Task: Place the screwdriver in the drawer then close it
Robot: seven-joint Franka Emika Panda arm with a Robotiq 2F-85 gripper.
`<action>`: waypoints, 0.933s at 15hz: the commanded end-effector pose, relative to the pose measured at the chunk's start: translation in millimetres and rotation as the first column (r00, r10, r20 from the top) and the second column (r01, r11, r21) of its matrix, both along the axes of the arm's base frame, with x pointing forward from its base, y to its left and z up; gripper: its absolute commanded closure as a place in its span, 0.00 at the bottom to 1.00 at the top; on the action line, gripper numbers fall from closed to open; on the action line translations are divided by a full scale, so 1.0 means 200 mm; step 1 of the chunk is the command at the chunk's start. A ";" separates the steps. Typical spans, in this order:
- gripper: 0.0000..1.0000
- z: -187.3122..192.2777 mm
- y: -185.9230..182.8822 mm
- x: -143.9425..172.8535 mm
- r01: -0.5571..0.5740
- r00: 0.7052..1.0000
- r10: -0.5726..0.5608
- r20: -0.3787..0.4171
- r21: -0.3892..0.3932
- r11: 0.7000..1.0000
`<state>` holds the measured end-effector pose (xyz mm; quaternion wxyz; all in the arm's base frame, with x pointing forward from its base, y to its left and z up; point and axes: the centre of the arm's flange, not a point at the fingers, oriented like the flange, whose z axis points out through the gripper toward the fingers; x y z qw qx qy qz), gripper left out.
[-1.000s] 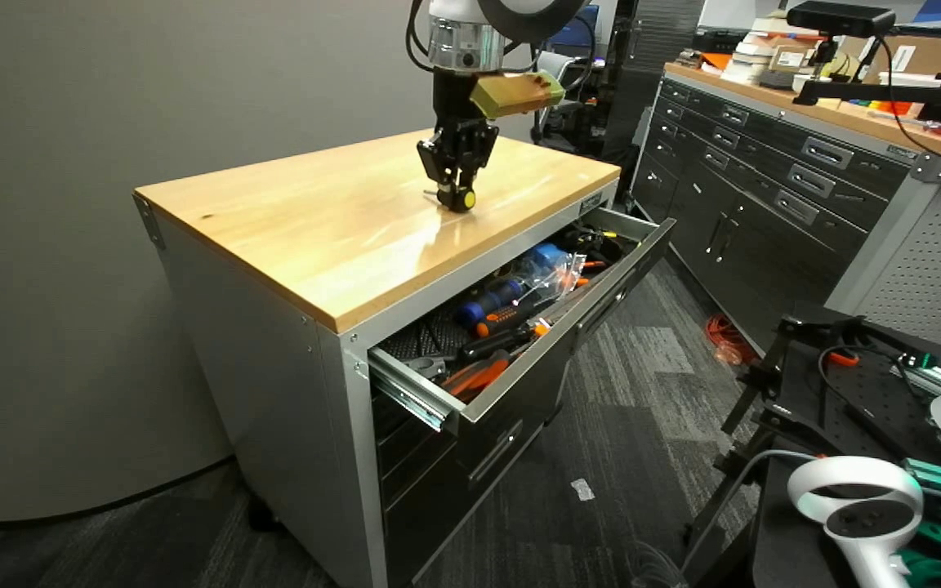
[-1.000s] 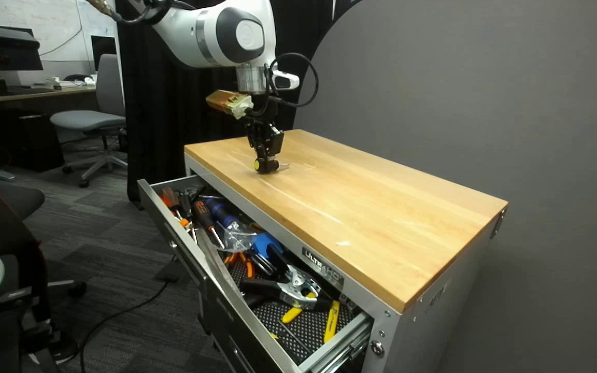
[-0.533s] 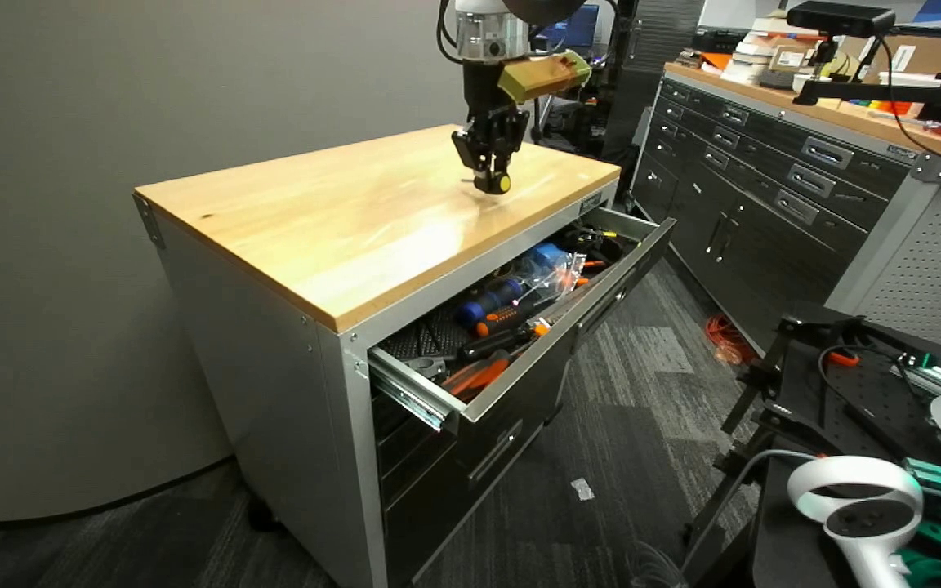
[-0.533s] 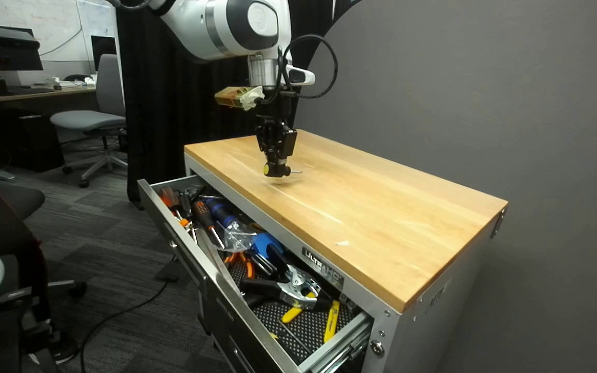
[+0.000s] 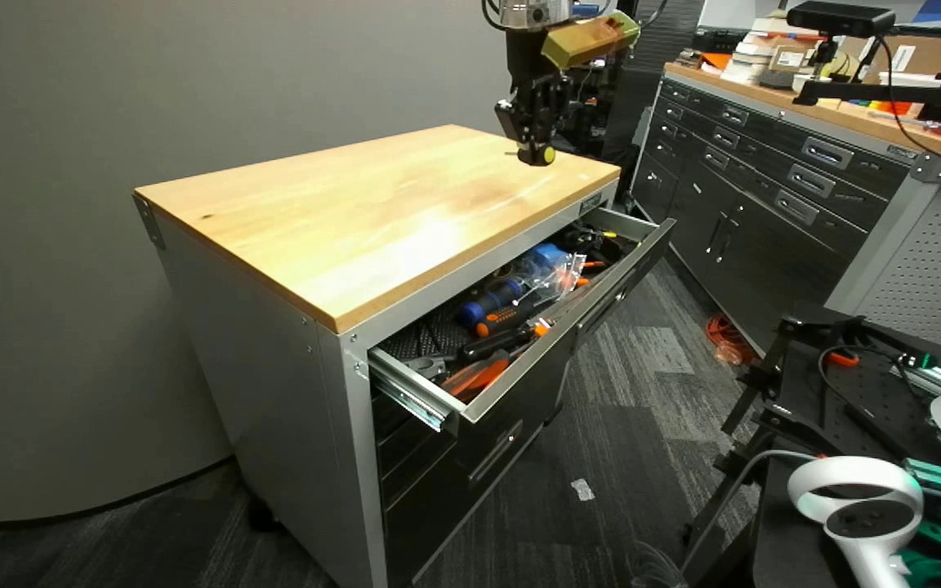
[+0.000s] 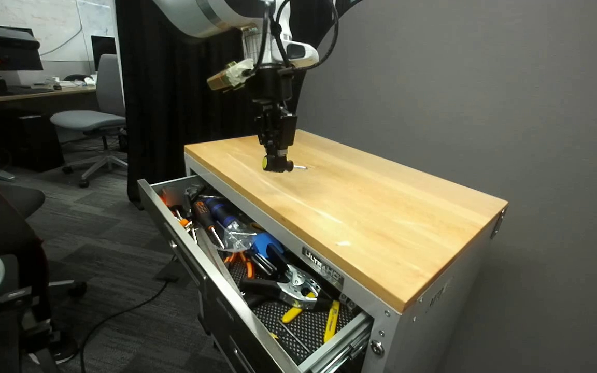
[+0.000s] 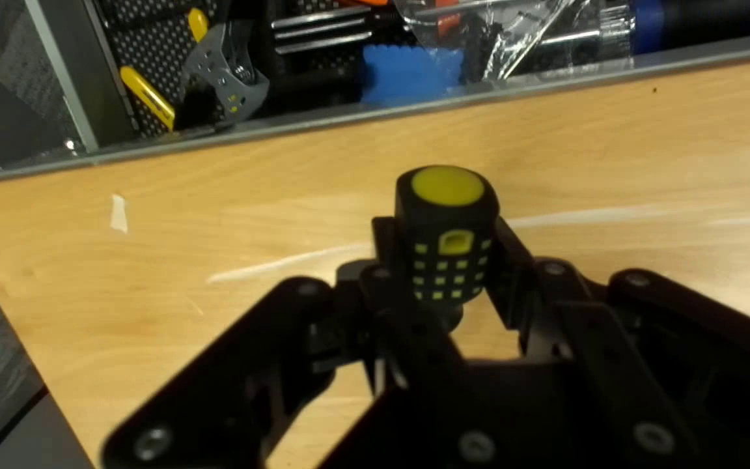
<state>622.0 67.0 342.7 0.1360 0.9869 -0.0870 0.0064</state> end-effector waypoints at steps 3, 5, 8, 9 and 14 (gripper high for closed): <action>0.86 -0.05 0.00 -0.39 0.133 0.991 -0.133 0.009 -0.059 0.989; 0.86 -0.10 0.00 -0.48 0.162 0.987 -0.161 0.021 -0.091 0.983; 0.86 -0.19 0.08 -0.58 0.181 0.983 -0.176 0.055 -0.098 0.979; 0.86 -0.22 0.11 -0.60 0.183 0.982 -0.177 0.061 -0.098 0.978; 0.34 -0.35 0.27 -0.70 0.184 0.981 -0.179 0.072 -0.080 0.980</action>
